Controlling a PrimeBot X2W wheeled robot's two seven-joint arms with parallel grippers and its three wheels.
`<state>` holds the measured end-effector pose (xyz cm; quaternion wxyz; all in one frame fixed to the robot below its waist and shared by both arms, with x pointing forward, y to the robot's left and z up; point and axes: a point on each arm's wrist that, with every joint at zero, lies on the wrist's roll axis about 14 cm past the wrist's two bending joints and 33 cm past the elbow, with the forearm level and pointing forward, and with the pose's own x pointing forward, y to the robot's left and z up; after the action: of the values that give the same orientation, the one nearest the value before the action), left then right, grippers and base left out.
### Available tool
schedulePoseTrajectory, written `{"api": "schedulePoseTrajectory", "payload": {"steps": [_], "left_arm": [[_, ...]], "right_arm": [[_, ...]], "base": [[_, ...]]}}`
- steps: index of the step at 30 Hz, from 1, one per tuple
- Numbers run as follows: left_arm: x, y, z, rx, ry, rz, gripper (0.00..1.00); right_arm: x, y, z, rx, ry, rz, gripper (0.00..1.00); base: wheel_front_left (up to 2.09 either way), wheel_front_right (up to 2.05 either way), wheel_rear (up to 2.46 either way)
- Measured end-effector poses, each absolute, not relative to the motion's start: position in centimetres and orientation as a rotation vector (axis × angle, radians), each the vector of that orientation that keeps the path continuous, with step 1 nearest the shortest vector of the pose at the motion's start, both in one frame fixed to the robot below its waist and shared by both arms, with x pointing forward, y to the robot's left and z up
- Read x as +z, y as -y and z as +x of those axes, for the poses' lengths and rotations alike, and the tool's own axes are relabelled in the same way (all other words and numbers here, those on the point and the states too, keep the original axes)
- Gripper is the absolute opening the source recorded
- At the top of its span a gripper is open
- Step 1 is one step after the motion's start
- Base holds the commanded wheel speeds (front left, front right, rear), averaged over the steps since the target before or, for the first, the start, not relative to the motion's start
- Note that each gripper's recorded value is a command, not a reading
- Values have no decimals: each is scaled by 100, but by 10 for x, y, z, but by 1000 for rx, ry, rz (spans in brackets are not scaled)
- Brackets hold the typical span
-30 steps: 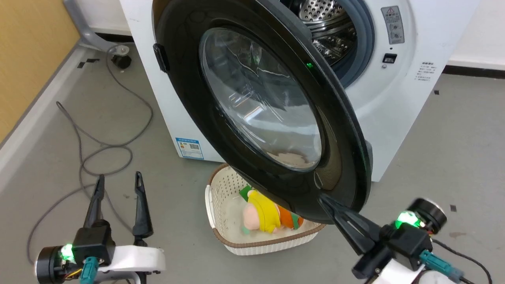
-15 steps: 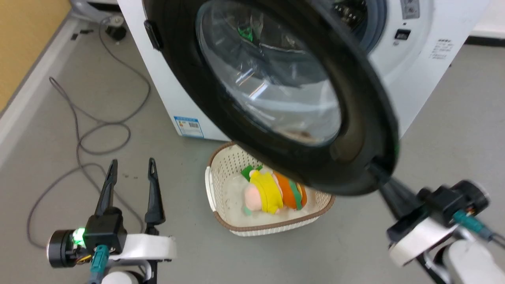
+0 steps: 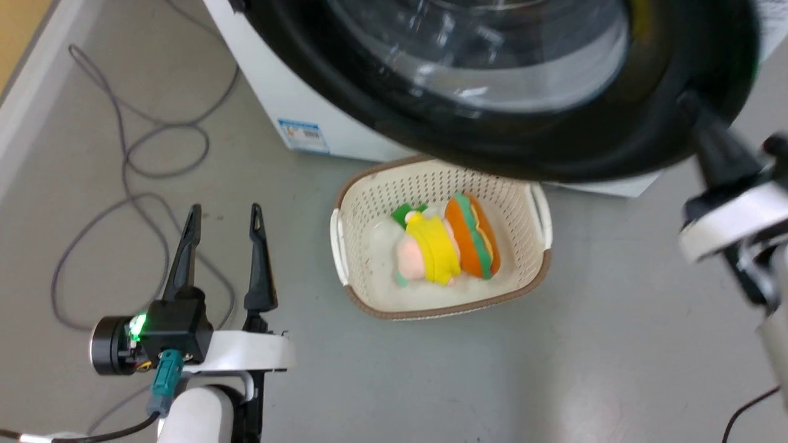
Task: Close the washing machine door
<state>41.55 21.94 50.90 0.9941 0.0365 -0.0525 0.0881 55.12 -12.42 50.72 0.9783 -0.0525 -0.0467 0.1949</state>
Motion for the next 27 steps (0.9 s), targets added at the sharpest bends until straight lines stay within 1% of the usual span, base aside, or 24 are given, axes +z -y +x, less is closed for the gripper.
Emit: {"api": "schedulePoseTrajectory", "payload": {"steps": [3,11,19,23,27], "left_arm": [[503,-222,421,190,91,66,100],[494,-234,422,225,65,73,100],[492,-236,424,231,61,72,100],[493,-235,425,229,66,65,100],[498,-234,425,229,81,58,100]], "right_arm": [[506,136,580,355,90,-119,0],[499,142,618,318,68,-124,0],[491,151,631,282,34,-136,0],[494,156,630,266,38,-143,0],[512,160,623,244,79,-129,0]], "base": [[0,0,0],[0,0,0],[0,0,0],[0,0,0],[0,0,0]]}}
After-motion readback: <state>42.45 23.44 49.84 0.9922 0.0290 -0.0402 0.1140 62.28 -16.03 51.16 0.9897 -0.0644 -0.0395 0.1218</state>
